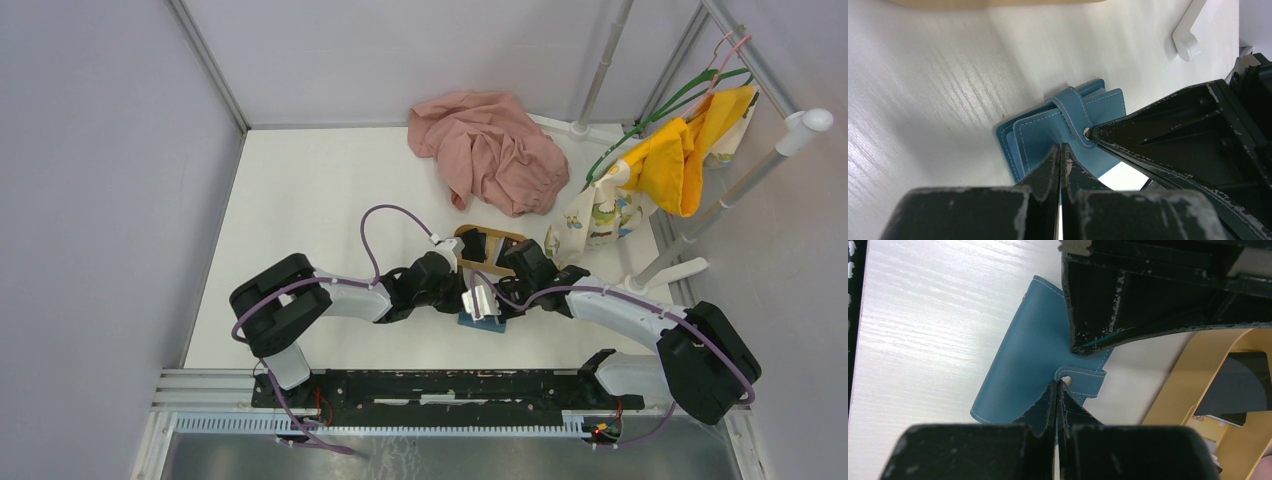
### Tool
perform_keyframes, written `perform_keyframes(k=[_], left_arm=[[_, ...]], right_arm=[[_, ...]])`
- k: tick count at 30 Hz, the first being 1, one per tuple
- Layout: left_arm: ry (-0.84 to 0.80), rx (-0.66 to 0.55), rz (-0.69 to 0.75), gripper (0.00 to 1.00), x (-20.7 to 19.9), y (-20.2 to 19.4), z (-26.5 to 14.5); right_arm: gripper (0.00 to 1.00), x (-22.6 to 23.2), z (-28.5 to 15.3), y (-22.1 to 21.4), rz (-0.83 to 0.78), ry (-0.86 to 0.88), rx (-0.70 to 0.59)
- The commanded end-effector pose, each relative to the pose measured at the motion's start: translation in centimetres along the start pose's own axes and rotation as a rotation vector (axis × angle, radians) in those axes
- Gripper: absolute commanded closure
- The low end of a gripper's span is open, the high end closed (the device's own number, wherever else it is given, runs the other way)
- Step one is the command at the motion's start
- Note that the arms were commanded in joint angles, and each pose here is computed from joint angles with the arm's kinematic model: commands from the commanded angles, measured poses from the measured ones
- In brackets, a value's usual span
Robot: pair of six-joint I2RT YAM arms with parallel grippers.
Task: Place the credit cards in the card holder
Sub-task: Close the card holder at the center of the board.
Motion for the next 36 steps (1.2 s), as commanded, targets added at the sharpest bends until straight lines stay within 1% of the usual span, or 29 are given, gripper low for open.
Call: perform_keyframes(k=[1, 6, 12, 20, 27, 36], left_arm=[[-0.053, -0.006, -0.035, 0.97, -1.8, 0.6, -0.2], [-0.103, -0.039, -0.033, 0.94, -3.7, 1.8, -1.0], [-0.135, -0.052, -0.038, 0.93, -5.1, 2.7, -0.7], [-0.170, -0.007, -0.062, 0.94, -5.2, 2.1, 0.7], [-0.145, 0.042, -0.082, 0.98, -3.6, 0.6, 1.3], [-0.029, 0.083, -0.111, 0.98, 0.5, -1.8, 1.9]], right_arm=[[1.00, 0.5, 0.1, -0.1, -0.016, 0.042, 0.025], [1.00, 0.8, 0.3, -0.3, -0.031, 0.064, 0.045], [1.00, 0.9, 0.3, -0.2, -0.038, 0.070, 0.047], [1.00, 0.9, 0.3, -0.2, -0.039, 0.067, 0.052], [1.00, 0.8, 0.3, -0.2, -0.040, 0.062, 0.057], [1.00, 1.0, 0.5, -0.2, -0.059, 0.077, 0.090]])
Point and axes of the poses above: each gripper's point midway between its finger pads, its own z axis out along the fingers, its own x axis along the line the jaws close on, y = z × x, the point moved 4 cm from there along -z, back along the fingers, and after that the axes turned 13 degrees about -z, right-handed, at the moved point
